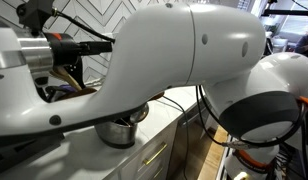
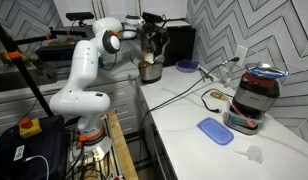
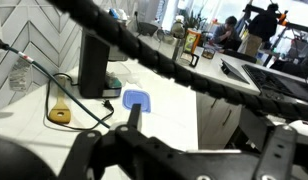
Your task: Pick up the silver spatula from the kitchen counter and put it in the utensil holder
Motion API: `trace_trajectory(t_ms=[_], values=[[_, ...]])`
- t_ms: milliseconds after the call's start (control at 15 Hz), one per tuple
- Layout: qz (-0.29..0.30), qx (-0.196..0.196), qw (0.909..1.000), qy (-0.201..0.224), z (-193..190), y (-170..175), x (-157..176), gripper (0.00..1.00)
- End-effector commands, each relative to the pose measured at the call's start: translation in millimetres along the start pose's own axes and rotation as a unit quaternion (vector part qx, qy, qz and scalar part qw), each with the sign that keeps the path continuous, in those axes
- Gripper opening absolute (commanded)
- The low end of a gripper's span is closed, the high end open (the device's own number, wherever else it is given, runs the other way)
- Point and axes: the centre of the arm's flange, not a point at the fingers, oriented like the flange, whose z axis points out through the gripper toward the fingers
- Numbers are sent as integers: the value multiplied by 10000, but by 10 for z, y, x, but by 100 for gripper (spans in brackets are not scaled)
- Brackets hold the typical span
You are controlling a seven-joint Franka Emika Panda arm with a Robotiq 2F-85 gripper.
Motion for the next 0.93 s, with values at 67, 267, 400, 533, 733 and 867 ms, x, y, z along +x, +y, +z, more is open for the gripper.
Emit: trace_trajectory(t_ms=[67,267,400,533,733,867], values=[[618,272,9920,1069,440,-529,-731,100],[1129,200,9777,1759,766,-823,-1129,100],[1514,111,9651,2135,903,-1081,-1356,100],[1951,133,9493,2459,1048,-1366,-1550,100],[2609,297,9207,2886,1319,-1642,-1630,100],[3051,279,8983,3149,1382,-1581,-1639,100]])
